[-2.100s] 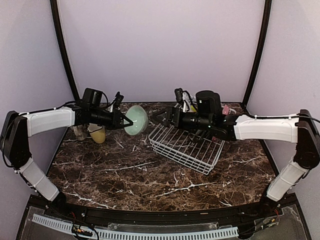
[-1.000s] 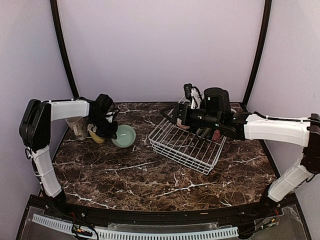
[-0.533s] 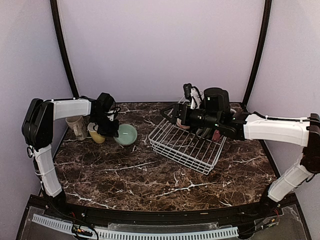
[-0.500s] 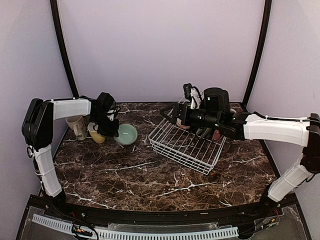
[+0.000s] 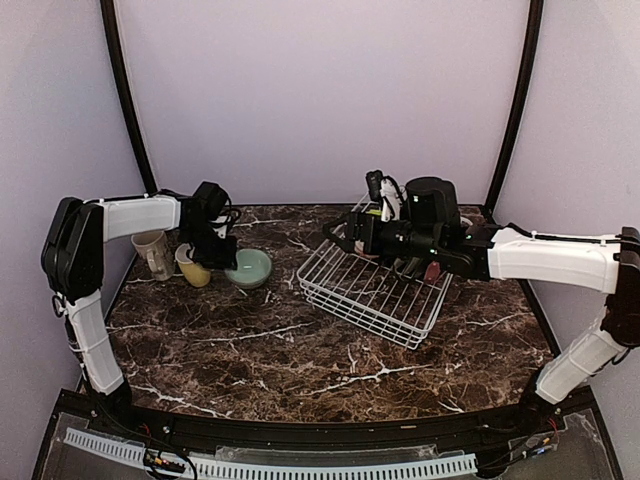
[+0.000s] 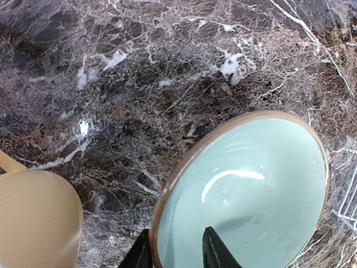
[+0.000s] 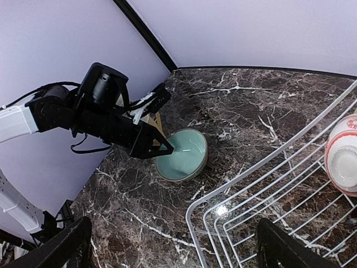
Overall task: Unload the mixed dishes from the dish rack
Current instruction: Place the bowl at the center of the board, then grab the plate from the dish rack.
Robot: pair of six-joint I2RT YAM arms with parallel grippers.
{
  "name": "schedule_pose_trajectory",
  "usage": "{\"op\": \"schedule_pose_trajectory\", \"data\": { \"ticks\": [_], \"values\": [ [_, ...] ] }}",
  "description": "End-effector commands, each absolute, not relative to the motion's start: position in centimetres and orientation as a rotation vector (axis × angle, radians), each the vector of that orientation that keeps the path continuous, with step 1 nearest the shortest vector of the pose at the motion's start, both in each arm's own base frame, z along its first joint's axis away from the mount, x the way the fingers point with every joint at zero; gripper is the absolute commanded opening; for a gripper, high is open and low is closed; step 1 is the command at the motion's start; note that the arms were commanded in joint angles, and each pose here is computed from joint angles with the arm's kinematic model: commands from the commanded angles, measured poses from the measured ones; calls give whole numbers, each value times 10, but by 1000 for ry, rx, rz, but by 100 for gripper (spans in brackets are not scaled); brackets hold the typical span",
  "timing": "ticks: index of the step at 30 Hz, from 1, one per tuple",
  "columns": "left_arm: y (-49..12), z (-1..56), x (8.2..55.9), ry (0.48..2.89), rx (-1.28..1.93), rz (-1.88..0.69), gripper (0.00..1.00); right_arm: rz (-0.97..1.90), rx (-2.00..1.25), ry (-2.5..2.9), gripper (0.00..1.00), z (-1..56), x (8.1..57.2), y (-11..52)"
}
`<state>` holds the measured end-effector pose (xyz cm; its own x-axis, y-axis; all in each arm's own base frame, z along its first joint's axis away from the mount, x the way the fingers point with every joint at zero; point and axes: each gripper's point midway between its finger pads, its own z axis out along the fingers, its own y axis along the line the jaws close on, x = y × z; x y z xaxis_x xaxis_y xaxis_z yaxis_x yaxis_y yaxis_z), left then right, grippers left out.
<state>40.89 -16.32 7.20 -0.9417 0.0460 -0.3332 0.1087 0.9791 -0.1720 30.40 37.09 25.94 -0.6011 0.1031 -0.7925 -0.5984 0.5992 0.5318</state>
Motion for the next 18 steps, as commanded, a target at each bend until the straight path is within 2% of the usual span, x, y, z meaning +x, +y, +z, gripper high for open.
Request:
{"op": "schedule_pose_trajectory", "data": {
  "ticks": [1,9,12,18],
  "values": [
    [-159,111,405,2697,158,-209,34,973,-409,1982,99,264,304,363],
    [-154,143,403,2588,179,-190,43,724,-460,2053,99,255,306,335],
    [-155,158,398,2518,196,-231,51,625,-455,2065,99,253,305,316],
    [-173,229,388,2226,276,-431,68,436,-433,2063,99,264,303,278]
  ]
}}
